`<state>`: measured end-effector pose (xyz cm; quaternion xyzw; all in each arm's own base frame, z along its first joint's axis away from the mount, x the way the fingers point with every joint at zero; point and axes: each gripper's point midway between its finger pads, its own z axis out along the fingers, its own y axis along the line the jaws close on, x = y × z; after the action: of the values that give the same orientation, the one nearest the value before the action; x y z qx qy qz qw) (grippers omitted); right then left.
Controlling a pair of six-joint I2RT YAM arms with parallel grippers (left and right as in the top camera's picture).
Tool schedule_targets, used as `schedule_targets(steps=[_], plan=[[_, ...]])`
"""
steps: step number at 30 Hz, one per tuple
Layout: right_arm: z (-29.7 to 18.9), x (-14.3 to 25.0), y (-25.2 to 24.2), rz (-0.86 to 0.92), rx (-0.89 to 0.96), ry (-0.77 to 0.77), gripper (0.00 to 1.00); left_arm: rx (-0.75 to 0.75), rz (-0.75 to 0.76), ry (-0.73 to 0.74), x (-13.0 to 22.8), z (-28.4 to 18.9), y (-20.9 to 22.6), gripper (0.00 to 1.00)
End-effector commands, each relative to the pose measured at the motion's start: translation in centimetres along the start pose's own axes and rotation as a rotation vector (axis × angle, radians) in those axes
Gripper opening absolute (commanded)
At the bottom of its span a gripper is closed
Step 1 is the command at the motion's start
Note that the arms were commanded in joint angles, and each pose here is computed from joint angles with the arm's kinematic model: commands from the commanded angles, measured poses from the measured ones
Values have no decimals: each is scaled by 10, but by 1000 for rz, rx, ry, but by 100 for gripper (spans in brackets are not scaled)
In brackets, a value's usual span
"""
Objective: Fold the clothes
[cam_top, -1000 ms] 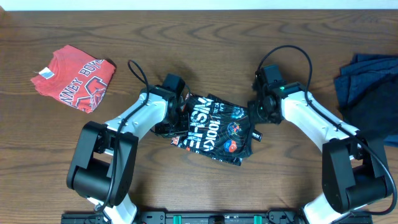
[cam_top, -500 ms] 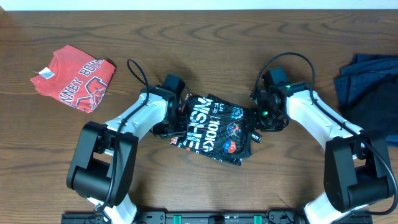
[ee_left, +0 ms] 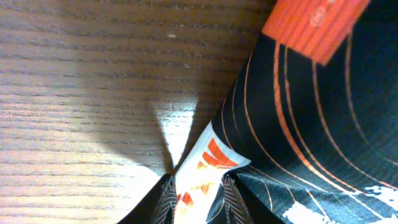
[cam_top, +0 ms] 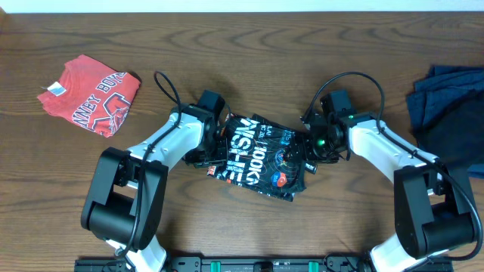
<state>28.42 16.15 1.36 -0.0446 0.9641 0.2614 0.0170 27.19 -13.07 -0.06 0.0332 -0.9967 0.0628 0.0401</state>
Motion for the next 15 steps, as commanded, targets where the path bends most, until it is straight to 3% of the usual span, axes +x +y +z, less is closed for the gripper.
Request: schedule_targets(steps=[1, 6, 15], plan=[[12, 16, -1, 112, -43, 37, 86, -16, -3, -4, -1, 0, 3, 28], [24, 18, 6, 126, -54, 17, 83, -16, -3, -4, -1, 0, 3, 28], [30, 10, 1, 220, 31, -39, 57, -21, -5, 6, 1, 0, 4, 28]])
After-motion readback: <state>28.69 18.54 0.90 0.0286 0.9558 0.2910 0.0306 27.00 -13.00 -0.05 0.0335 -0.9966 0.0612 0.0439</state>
